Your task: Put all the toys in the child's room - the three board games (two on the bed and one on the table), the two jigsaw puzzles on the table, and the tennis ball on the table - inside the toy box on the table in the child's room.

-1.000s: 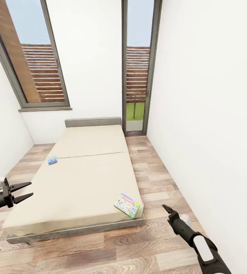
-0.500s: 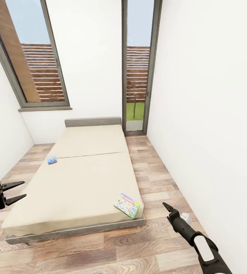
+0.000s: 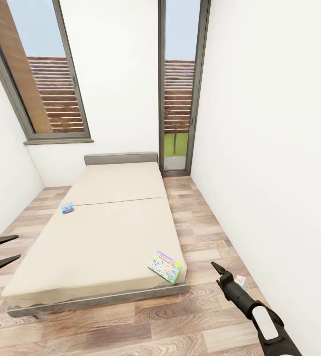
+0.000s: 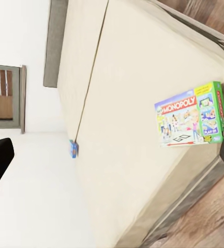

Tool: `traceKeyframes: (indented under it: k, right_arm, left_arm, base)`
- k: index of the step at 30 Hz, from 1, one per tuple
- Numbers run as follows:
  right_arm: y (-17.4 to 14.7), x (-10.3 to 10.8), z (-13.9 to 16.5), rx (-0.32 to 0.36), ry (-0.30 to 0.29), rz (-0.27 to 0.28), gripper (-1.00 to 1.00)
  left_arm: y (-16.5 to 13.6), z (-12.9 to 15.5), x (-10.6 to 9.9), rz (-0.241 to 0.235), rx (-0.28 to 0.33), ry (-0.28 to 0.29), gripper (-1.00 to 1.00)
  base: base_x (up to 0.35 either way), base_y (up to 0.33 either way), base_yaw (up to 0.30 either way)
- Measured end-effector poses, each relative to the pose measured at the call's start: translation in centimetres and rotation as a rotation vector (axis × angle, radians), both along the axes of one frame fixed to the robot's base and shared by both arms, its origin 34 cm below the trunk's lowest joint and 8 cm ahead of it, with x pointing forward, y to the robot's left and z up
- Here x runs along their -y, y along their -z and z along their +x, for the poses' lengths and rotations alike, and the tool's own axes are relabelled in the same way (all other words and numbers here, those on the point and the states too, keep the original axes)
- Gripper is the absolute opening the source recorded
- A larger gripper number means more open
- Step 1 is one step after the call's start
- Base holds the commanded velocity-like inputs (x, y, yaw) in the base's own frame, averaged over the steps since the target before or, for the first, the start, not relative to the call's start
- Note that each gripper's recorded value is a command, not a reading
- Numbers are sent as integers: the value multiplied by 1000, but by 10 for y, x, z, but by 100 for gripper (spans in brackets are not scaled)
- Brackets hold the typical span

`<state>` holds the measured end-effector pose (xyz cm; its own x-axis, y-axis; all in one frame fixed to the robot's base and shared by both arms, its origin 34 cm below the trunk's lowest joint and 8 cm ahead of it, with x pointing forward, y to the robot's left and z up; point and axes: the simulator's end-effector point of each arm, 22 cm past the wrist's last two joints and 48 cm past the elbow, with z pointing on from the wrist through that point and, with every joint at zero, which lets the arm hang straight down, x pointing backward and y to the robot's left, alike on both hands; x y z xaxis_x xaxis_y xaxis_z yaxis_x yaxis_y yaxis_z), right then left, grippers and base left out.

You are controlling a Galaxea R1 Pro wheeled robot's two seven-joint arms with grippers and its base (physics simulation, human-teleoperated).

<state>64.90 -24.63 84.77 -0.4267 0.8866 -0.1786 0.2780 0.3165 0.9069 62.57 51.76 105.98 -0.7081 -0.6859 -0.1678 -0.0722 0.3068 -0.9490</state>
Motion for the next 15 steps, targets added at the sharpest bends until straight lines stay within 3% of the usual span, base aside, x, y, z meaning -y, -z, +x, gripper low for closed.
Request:
traceKeyframes:
  k: [8,15]
  right_arm:
    - [-3,-2,4,30,-7,16,100]
    - [1,-2,7,36,-8,18,100]
  left_arm:
    - [-6,-11,-31,-25,-63,-67,100]
    - [1,-6,-25,-36,-71,-59,100]
  base:
    - [0,0,0]
    - [0,0,0]
